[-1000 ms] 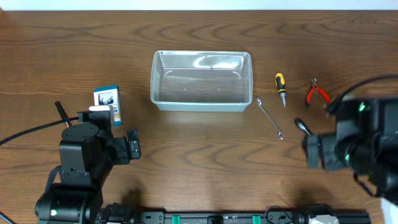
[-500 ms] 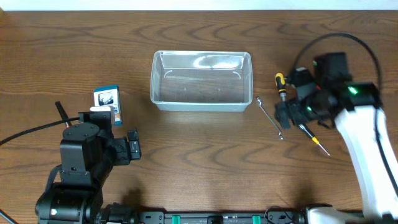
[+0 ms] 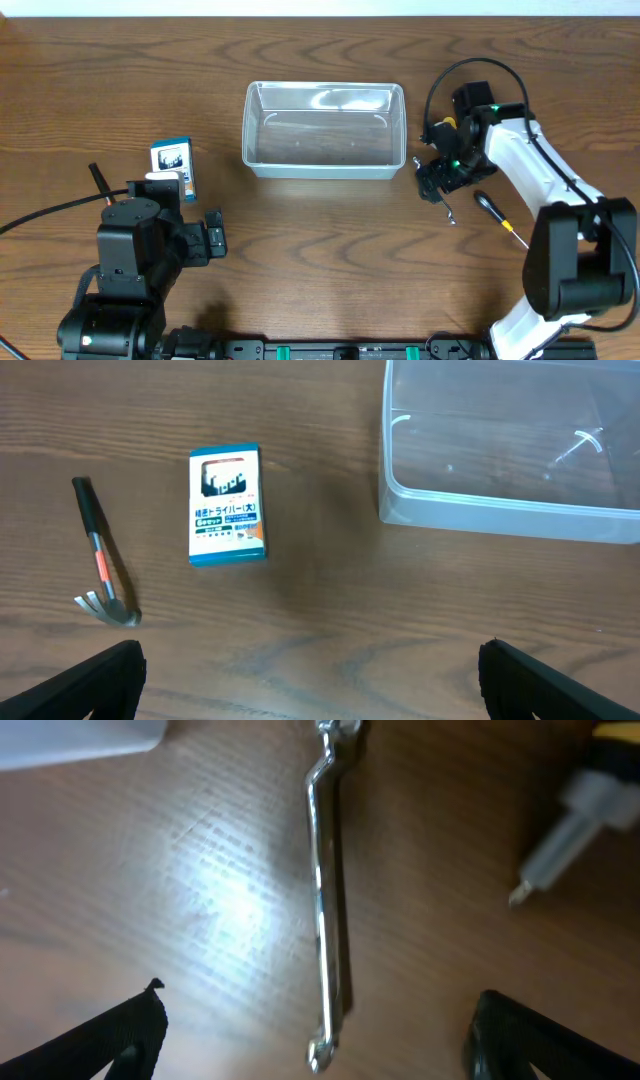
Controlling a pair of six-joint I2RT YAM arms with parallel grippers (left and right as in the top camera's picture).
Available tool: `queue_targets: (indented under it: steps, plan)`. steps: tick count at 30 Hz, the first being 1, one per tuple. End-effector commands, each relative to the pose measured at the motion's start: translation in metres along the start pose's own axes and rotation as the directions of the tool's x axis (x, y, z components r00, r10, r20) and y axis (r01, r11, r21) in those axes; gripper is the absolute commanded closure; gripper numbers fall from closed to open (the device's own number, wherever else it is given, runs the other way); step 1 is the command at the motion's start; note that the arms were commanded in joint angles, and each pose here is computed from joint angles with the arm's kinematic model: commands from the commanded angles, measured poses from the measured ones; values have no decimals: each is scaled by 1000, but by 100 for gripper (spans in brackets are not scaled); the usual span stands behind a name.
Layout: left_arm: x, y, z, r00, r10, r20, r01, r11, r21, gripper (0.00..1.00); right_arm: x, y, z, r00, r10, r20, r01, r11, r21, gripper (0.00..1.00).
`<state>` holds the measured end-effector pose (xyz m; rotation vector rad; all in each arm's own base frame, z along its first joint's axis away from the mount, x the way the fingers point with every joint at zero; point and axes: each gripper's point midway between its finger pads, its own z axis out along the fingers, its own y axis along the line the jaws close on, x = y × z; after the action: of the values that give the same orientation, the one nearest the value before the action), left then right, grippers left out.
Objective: Pack container
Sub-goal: 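Lower the right gripper onto the silver wrench and grasp it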
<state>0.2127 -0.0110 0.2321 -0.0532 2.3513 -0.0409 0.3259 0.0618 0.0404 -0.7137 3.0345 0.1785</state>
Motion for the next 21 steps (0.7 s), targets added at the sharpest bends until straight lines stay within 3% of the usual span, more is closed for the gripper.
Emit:
queue_targets:
  steps: [1,16,21]
  plan:
    - [2,-1,1,1000,6,-7,-6,1000,7,2,-2,-1,11,1000,-27,-12,27,1000,3,1]
    - [3,-1,1,1000,6,-10,-6,1000,6,2,-1,-4,44,996,-94,4,94,996,5,2]
    - [5,0,1,1000,7,-21,-7,1000,5,2,3,-4,49,995,-96,1,96,995,4,11]
